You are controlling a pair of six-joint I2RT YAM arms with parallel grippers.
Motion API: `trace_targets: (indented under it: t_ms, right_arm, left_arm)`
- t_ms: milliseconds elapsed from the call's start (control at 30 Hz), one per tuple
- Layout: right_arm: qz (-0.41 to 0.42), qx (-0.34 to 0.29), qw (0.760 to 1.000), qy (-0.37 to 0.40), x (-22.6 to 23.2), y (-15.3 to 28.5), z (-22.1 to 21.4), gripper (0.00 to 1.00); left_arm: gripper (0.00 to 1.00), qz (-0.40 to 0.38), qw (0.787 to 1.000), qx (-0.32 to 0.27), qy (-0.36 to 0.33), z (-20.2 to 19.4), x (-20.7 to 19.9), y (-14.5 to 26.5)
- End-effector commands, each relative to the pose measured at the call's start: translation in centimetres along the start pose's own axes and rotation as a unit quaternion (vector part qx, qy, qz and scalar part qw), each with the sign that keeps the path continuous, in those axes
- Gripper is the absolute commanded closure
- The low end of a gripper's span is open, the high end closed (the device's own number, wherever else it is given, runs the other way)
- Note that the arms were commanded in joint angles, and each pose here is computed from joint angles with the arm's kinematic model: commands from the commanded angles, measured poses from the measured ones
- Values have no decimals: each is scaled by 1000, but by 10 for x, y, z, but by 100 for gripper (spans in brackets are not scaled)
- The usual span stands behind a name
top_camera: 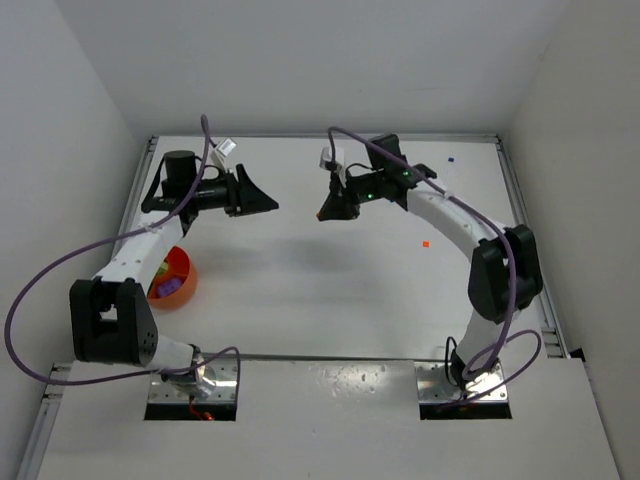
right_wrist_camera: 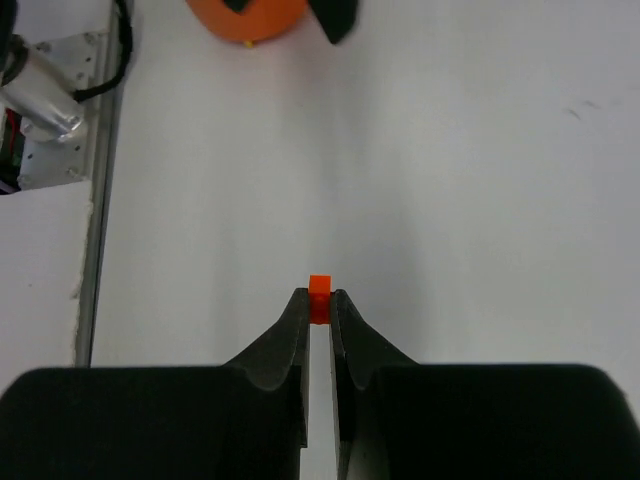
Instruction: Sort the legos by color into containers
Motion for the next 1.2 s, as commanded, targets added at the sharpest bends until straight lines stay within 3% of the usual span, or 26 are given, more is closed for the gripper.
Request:
trace_targets:
  t_ms: [0,400,633,867,1167]
  right_arm:
    - [0,-96,990,107,1,-17,32,100]
    - [-12,-122,985,120,2,-48,63,100]
    - [-4,-132,981,138,13,-58,72,100]
    - [-10,-139,979,147,15,-62,79,100]
    - [-61,-143,980,120,7,-63,78,100]
  left_arm:
    - [36,-78,997,3,14,16,-27,-7]
    - [36,-75,992,35,93,0,-11,-26]
    - [37,-75,992,35,98,1,-7,-29]
    - [52,-76,991,35,109,1,-7,-29]
    - [63,-81,989,39,121,-4,-4,-26]
Point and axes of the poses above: each gripper's point midway between its finger pads, its own y axis back along the fingers, its own x axis along the line the jaws close on, z = x × y, the point moved 9 cm from there along y, back along the fingers, and after that the axes turned 13 degrees about y, right-handed, at the moved point
